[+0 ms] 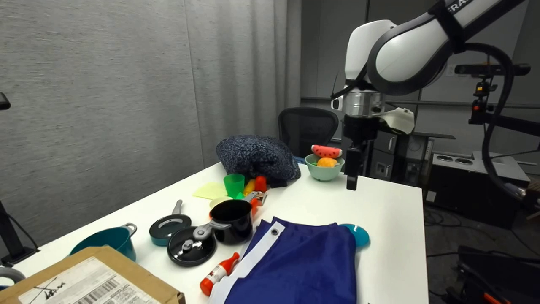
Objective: Fold the blue cloth in half
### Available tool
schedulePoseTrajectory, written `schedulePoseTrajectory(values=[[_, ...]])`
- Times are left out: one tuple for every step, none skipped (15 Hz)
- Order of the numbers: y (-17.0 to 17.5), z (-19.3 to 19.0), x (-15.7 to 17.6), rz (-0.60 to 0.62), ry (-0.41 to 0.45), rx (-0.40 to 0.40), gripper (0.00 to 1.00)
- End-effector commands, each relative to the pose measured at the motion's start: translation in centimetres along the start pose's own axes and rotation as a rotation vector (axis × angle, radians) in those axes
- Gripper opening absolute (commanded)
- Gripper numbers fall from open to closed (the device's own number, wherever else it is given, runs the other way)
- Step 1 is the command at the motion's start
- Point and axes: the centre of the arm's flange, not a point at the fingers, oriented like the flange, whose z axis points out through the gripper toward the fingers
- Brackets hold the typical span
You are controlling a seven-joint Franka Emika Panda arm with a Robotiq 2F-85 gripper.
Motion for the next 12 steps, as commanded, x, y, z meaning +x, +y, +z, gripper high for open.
schedulePoseTrajectory(values=[[0.0, 0.0, 0.0, 0.000, 0.001, 0.000, 1.00], [0.0, -0.1, 0.0, 0.000, 0.001, 0.000, 1.00], [0.0, -0.1, 0.0, 0.000, 0.001, 0.000, 1.00], [0.0, -0.3, 0.1, 0.009, 0.020, 0.002, 1.00], [0.6, -0.3, -0.1, 0.017, 0.025, -0.003, 1.00], [0.8, 0.5, 0.4, 0.032, 0.012, -0.001, 1.00], [1.3, 1.4, 0.9, 0.070, 0.002, -0.008, 1.00], [1.9, 2.6, 1.4, 0.091, -0.019, 0.006, 1.00], [2.5, 3.6, 1.8, 0.112, -0.033, 0.007, 1.00], [3.0, 4.8, 2.3, 0.119, -0.062, 0.020, 1.00], [3.6, 6.0, 2.6, 0.117, -0.088, 0.036, 1.00], [4.0, 7.3, 3.2, 0.087, -0.125, 0.066, 1.00]])
